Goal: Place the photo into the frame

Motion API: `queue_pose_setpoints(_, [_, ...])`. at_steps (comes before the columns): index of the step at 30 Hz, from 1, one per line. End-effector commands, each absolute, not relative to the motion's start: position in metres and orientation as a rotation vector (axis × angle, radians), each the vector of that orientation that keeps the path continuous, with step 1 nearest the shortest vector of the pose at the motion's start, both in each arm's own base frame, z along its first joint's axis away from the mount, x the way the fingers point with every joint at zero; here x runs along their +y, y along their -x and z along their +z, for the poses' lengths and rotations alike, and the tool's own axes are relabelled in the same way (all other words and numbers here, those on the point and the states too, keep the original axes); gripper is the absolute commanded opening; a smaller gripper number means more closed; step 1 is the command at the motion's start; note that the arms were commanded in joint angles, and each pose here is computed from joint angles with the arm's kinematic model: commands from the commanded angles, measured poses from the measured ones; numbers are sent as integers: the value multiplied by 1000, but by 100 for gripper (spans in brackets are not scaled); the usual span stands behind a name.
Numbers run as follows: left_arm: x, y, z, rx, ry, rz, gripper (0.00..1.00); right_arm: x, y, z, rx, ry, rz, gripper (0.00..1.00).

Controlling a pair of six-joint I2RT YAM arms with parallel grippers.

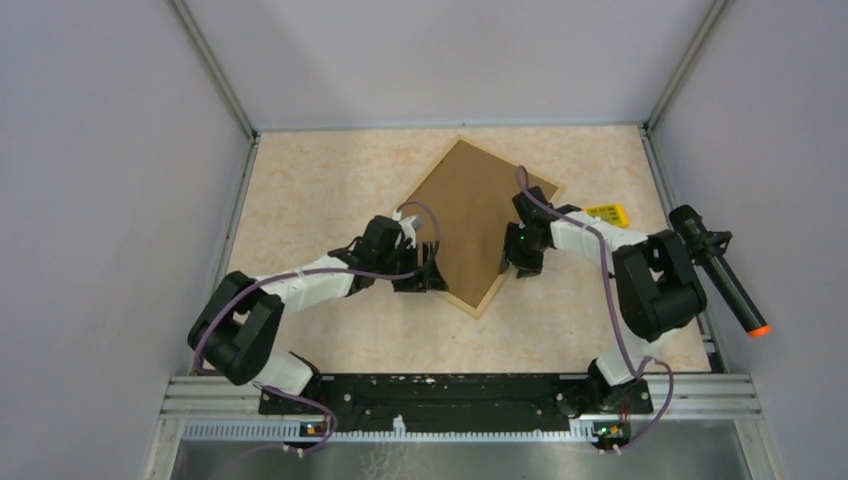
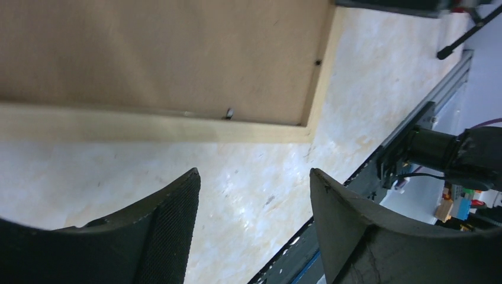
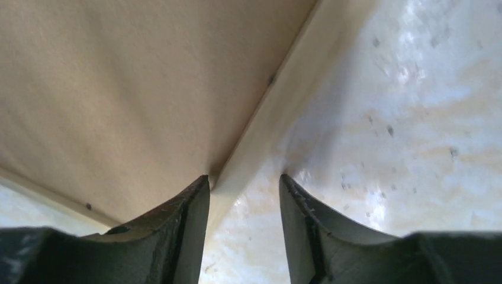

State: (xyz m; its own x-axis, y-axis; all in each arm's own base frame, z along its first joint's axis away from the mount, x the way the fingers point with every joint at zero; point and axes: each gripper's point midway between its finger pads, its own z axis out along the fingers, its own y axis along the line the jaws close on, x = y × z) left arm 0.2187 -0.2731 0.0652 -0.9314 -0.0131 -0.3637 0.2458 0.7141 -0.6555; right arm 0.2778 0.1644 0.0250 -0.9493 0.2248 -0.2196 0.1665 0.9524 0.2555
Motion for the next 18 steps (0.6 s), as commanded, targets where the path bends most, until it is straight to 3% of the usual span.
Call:
queue_pose_setpoints(1, [-301,-242,99,2425,-374,-1201,74,171,-293,13,2883,-167,310,45])
queue_pose_setpoints(6, [-321,-256,102,2356,-390,-1290,74,156,-284,4,2926,-5,209,34])
queue_pose_setpoints(8, [-324,-260,96,2363,-405,-1284,72,150,-276,-2,2959,120,186,23])
queue_pose_setpoints(13, [-335,-253,95,2384,-511,-1248,66,131,-263,-9,2937,292,114,10])
queue_pose_setpoints(18, [-352,-245,87,2456,-559,-1119,64,140,-282,1,2823,323,165,6])
